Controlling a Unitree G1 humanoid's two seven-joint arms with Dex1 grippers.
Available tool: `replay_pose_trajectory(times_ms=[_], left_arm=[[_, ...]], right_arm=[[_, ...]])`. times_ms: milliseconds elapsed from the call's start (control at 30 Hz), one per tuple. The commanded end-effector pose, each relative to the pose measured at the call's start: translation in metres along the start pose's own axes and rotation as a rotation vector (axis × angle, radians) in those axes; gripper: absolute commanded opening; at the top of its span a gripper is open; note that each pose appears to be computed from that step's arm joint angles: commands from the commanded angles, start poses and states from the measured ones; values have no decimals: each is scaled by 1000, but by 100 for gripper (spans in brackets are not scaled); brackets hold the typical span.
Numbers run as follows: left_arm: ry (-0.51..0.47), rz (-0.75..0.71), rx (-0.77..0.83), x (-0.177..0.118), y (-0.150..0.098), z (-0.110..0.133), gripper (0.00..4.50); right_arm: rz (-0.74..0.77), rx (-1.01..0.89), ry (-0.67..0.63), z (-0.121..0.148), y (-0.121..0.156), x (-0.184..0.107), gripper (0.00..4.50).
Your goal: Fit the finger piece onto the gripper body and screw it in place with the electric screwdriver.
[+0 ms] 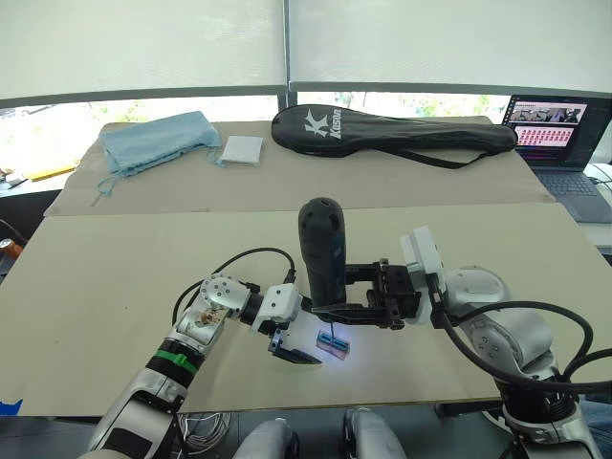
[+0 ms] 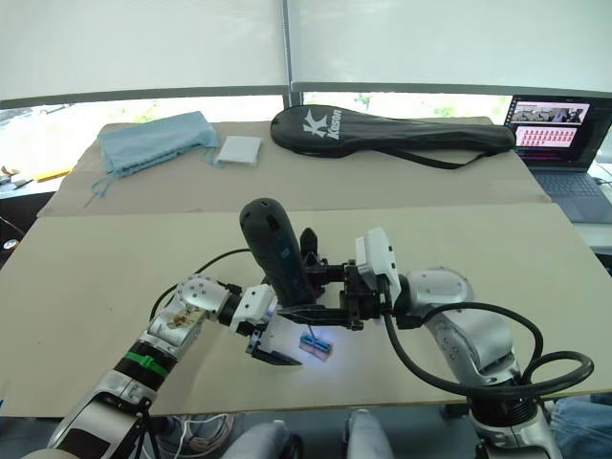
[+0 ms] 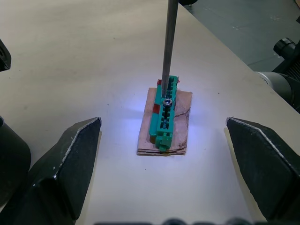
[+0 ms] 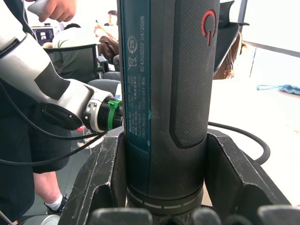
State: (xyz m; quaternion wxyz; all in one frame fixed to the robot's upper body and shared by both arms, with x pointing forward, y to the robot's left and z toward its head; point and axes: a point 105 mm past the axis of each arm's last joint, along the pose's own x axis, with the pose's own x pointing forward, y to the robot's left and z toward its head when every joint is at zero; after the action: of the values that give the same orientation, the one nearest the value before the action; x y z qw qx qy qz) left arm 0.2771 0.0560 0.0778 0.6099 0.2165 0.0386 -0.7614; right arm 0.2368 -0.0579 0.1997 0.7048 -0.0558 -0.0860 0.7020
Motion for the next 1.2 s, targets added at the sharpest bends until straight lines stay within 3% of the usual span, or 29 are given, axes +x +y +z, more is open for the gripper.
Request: replay_pose_trajectory(times_ms=[33, 1200], left_arm=[[-10, 8, 38, 0, 4, 7, 450], [-20, 14, 41, 2, 6, 9, 450]], right_arm=[[23, -54, -49, 13, 5, 2, 188], [25, -54, -35, 10, 4, 3, 188]])
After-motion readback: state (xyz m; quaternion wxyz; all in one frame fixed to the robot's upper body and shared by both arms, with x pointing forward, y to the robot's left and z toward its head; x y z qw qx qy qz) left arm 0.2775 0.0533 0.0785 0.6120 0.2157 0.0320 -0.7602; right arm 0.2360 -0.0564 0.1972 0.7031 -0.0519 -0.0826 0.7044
